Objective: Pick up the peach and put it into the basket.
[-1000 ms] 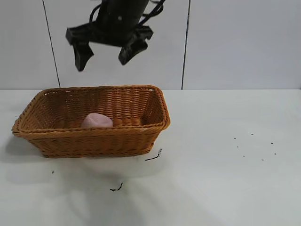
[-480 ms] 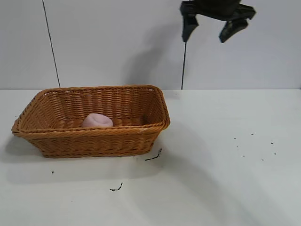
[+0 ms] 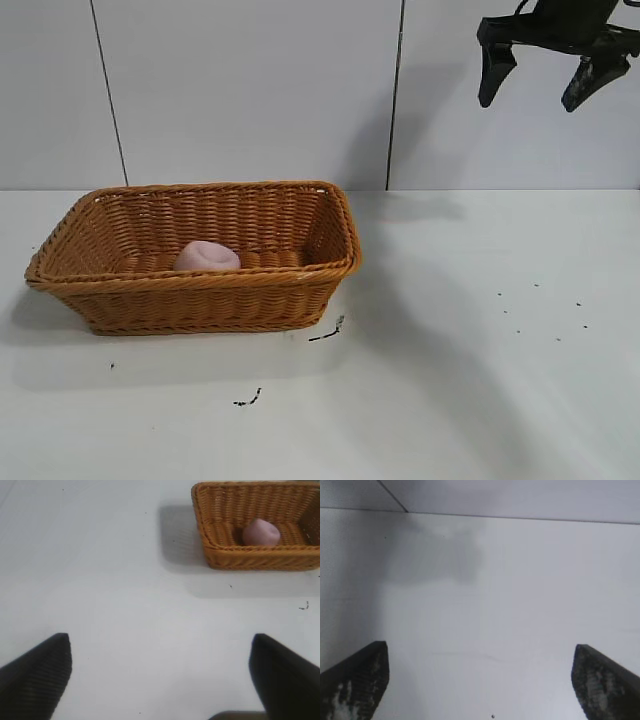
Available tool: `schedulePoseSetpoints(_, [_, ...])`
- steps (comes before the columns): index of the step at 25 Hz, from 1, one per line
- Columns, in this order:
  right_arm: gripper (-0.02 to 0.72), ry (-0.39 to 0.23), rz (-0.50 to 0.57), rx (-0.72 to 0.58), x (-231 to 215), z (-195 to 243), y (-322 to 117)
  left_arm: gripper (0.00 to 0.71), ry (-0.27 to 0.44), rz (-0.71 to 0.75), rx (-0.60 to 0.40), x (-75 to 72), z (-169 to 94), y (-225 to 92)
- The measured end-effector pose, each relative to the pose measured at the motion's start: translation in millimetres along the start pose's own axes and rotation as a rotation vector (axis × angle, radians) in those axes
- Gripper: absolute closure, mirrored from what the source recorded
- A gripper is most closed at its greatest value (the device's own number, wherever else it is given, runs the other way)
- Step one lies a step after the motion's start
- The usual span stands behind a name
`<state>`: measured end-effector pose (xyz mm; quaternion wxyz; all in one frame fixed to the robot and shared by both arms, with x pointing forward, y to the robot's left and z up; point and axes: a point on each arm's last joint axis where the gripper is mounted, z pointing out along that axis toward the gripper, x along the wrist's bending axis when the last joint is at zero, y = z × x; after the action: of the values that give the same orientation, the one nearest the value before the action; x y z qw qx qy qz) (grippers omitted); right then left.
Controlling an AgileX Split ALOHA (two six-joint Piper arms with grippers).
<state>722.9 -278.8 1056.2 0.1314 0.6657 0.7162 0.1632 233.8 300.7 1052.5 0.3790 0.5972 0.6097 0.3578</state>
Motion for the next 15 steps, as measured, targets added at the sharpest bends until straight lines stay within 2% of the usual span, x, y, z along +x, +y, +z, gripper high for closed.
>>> schedulePoseSetpoints(5, [0.008,-0.001,0.015,-0.046,3,-52,-13,0.017,0.0,0.0,0.0,0.0,0,0])
schedulePoseSetpoints(8, [0.008,-0.001,0.016,-0.049,6,-92,-41,0.017,0.0,0.0,0.0,0.0,0,0])
schedulePoseSetpoints(15, [0.008,-0.002,0.016,-0.104,14,-190,-159,0.017,0.0,0.0,0.0,0.0,0,0])
